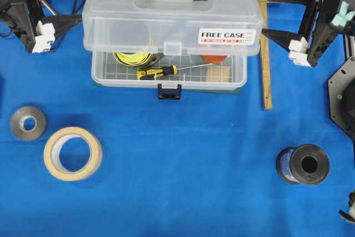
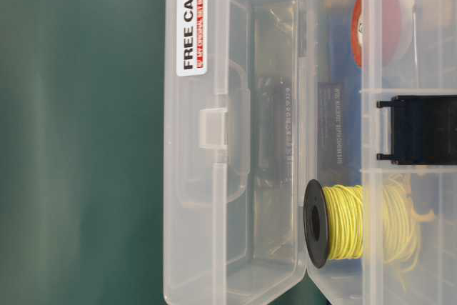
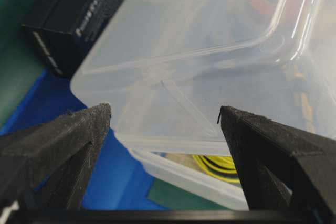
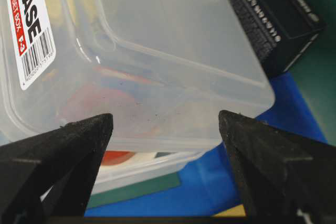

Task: Open the tool box with both arms.
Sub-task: 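Lift the lid with both grippers and swing it back away from the front, then push the lid fully open backward, then release it with both grippers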

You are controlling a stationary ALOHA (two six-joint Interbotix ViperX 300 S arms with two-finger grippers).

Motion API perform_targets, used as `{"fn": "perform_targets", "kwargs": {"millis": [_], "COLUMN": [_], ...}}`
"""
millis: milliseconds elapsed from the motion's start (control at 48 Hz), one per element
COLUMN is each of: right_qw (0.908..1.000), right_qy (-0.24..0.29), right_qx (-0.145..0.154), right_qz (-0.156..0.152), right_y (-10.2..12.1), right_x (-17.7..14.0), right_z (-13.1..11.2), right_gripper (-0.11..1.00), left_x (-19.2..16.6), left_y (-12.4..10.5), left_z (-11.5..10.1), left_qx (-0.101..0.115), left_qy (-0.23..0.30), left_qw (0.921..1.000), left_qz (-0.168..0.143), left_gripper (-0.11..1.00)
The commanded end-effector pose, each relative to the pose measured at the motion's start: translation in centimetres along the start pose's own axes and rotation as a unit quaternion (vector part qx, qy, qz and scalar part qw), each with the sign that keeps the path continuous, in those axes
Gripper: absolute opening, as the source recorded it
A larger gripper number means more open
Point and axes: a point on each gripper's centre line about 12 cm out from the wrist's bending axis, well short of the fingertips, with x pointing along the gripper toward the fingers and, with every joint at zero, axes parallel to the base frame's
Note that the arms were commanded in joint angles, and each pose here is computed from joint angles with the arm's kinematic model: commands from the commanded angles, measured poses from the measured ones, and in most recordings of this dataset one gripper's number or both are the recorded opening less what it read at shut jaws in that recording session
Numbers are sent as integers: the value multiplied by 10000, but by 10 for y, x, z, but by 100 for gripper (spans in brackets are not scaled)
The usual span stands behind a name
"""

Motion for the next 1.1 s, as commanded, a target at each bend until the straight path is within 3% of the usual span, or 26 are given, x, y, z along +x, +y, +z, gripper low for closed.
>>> {"fn": "perform_targets", "kwargs": {"millis": [0, 333, 542, 1084], "right_qw": [9986, 9978, 9968, 9951], "right_qy": [-499, -503, -539, -600], "right_qx": [153, 314, 368, 448], "right_qz": [-4, -312, -463, -652], "right_y": [-1, -17, -26, -37], "right_x": [1, 7, 9, 12], "right_z": [31, 31, 32, 34], "right_gripper": [83, 83, 83, 83], "left_x": [1, 1, 0, -1], "left_y": [1, 22, 26, 35], "left_z": [30, 32, 35, 36], "left_qx": [-26, -142, 10, -14], "left_qy": [-429, -511, -635, -772], "left_qw": [9991, 9978, 9968, 9949], "left_qz": [19, 387, 477, 653], "left_gripper": [92, 92, 92, 92]}}
